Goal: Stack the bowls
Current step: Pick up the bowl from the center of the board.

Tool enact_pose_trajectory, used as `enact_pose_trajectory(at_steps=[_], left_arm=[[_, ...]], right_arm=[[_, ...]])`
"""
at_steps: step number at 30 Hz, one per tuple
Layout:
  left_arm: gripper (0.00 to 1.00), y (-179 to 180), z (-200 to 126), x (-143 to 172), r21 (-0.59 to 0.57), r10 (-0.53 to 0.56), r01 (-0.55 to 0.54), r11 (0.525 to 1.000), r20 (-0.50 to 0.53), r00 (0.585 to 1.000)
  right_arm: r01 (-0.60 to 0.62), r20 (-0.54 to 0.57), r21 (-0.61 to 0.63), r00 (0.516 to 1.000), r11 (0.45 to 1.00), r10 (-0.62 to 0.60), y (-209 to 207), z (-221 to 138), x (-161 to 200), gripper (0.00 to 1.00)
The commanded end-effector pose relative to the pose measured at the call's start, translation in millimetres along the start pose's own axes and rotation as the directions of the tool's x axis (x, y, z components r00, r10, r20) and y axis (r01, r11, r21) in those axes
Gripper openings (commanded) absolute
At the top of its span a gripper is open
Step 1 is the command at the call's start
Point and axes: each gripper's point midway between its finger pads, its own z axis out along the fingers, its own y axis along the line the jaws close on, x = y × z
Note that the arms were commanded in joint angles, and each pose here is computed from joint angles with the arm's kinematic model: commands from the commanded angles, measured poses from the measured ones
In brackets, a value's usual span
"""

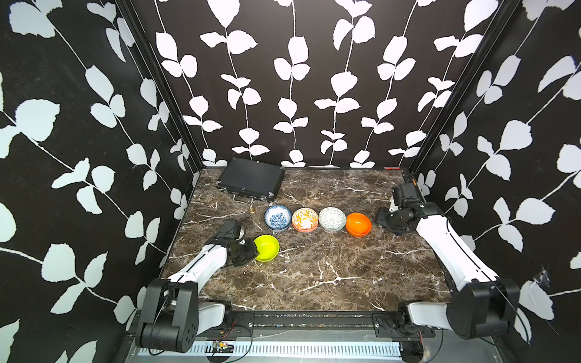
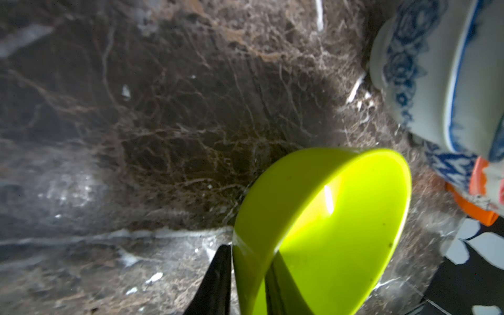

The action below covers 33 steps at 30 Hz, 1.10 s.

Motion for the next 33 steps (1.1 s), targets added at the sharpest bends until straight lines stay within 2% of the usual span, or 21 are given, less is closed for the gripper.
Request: enact_pose_trajectory(at_steps=[1, 3, 4, 10, 17, 22, 26, 33], left_arm=[[0.12, -3.9, -9.8, -0.5, -0.029, 0.024, -0.024, 0.999, 0.009, 1.0], [0.01, -7.5, -15.7, 1.2, -0.038, 0.038, -0.037, 0.999, 0.016, 0.999], [0.0, -10.2, -19.7, 1.6, -0.042, 0.047, -0.046, 0.998, 0.023, 0.999], [0.0, -35.0, -45.5, 8.1, -0.035, 0.108, -0.106, 0.994, 0.058, 0.992], [0.0, -109.6, -76.1, 16.4, 0.01, 0.263, -0.266, 0.964, 0.127, 0.956], [0.0, -184.5, -70.2, 29.9, 0.04, 0.392, -0.399, 0.916, 0.118, 0.912], [0.0, -231.6, -56.2, 37.1, 0.04, 0.454, -0.46, 0.887, 0.105, 0.885], [0.0, -285.8, -40.5, 48.4, 0.049, 0.504, -0.511, 0.858, 0.107, 0.857]], right_arm=[[0.023, -0.038, -0.077, 0.999, 0.997, -0.026, 9.1, -8.2, 18.1, 0.62], [0.049, -0.063, -0.122, 0.996, 0.991, -0.057, 19.1, -10.0, 30.5, 0.62], [0.073, -0.071, -0.135, 0.994, 0.988, -0.083, 24.2, -11.4, 37.1, 0.62], [0.169, -0.078, -0.215, 0.979, 0.962, -0.189, 49.3, -26.4, 68.9, 0.63], [0.216, -0.084, -0.327, 0.963, 0.92, -0.256, 76.7, -44.3, 95.5, 0.67], [0.244, -0.083, -0.34, 0.954, 0.908, -0.288, 82.0, -54.3, 100.9, 0.67], [0.26, -0.082, -0.327, 0.95, 0.909, -0.301, 80.7, -63.6, 99.9, 0.68], [0.285, -0.079, -0.279, 0.945, 0.917, -0.318, 70.1, -65.3, 100.4, 0.67]])
